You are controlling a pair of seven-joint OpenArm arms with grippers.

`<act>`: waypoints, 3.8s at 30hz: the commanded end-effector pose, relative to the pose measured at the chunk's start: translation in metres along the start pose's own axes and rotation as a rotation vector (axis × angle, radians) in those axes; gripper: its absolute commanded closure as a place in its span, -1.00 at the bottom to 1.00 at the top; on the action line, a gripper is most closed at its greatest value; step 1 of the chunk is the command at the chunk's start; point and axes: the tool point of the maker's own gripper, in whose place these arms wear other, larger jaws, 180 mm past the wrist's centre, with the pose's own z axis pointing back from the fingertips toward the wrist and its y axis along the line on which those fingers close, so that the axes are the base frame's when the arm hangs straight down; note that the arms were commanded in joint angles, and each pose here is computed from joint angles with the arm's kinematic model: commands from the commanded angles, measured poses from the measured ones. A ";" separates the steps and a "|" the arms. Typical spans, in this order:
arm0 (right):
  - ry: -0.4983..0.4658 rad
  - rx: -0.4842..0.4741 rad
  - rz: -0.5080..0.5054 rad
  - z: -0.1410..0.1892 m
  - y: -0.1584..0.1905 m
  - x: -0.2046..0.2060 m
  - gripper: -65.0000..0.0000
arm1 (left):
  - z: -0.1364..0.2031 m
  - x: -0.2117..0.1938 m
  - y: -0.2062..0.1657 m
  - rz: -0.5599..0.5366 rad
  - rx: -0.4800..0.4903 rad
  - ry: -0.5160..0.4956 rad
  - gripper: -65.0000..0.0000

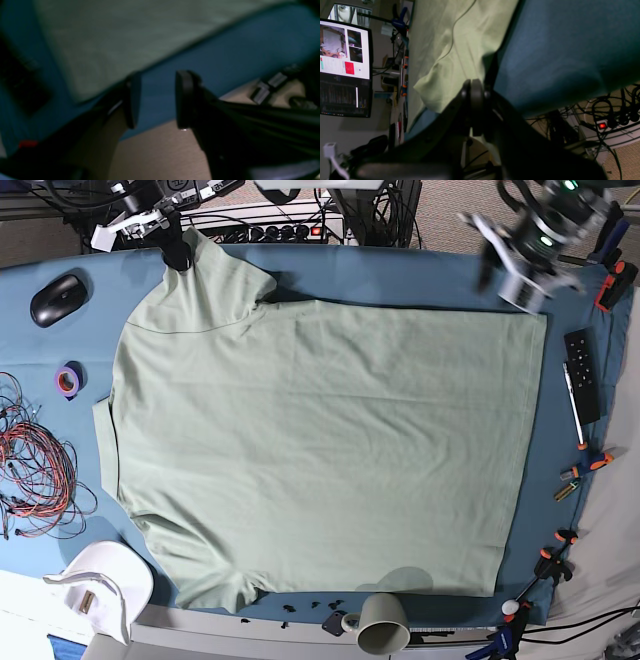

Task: Fold the T-shirt properly
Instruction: 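Lower the left gripper to the other shoulder corner and grasp it, then lift both shoulder corners and pull the shirt toward the robot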

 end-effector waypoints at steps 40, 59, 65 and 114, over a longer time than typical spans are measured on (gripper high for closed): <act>0.051 -0.031 0.013 0.003 -0.005 -0.009 1.00 | -0.036 -0.025 0.105 0.524 -0.029 -0.044 0.28; 0.050 -0.030 0.013 0.003 -0.005 -0.009 1.00 | -0.044 -0.056 0.103 0.621 -0.066 -0.005 0.28; 0.051 -0.030 0.013 0.003 -0.005 -0.009 1.00 | -0.046 -0.056 0.091 0.609 -0.122 0.014 0.28; 0.050 -0.031 0.013 0.003 -0.005 -0.009 1.00 | -0.065 -0.061 0.081 0.571 -0.085 0.071 0.52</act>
